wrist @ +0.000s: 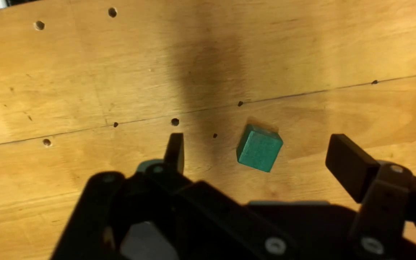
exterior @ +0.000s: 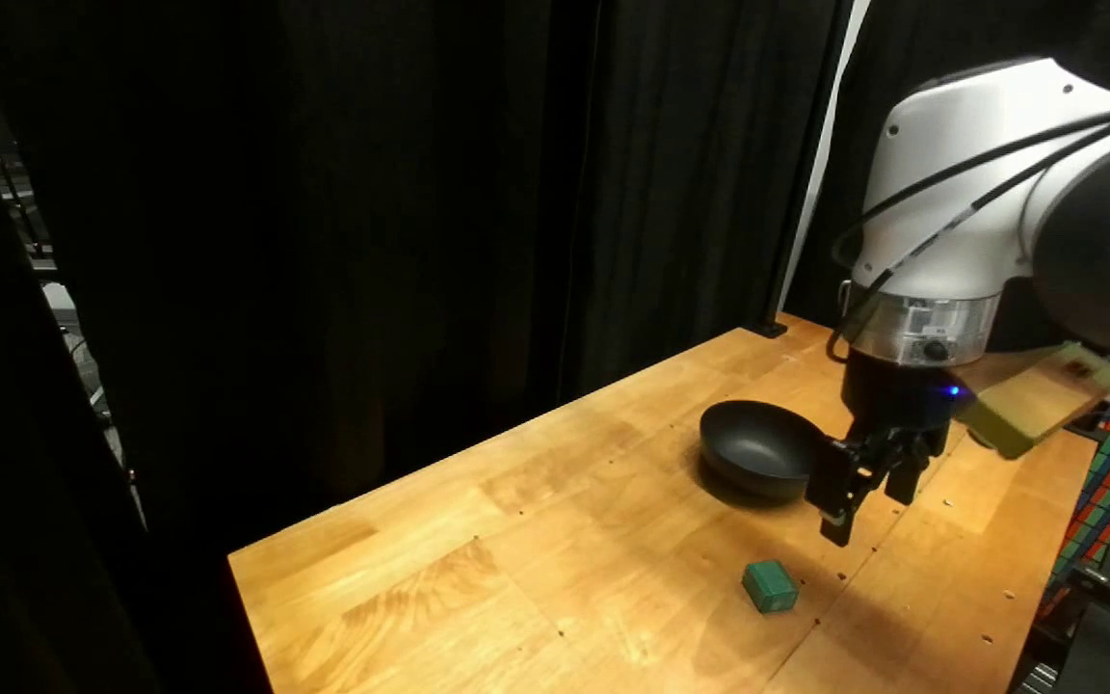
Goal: Pick up the green object and put it in the bowl
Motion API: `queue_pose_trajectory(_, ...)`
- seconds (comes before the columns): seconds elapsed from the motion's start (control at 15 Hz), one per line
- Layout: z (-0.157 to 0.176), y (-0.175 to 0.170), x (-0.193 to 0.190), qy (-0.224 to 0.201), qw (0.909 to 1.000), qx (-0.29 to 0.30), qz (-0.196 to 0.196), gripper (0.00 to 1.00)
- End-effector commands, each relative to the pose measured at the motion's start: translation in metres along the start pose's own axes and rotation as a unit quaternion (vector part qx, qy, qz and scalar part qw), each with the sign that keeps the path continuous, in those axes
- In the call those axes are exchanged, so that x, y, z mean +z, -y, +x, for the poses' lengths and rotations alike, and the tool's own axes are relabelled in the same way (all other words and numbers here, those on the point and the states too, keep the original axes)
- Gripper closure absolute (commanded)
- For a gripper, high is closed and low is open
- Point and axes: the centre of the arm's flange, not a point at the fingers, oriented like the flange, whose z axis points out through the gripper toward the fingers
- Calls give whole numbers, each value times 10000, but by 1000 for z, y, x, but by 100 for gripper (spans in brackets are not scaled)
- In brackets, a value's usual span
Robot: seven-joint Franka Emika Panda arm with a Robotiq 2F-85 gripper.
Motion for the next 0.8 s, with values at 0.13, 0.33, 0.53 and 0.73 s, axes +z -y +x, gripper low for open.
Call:
queue_pose_trajectory(0.13,31,13,74,-54,9995,315,44,0)
queue_pose_trajectory(0.33,40,26,102,31,9993,356,94,0)
queue_pose_trajectory(0.53,52,39,117,3,9992,372,111,0)
queue_pose_trajectory(0.73,64,46,122,-103,9990,425,-4,18)
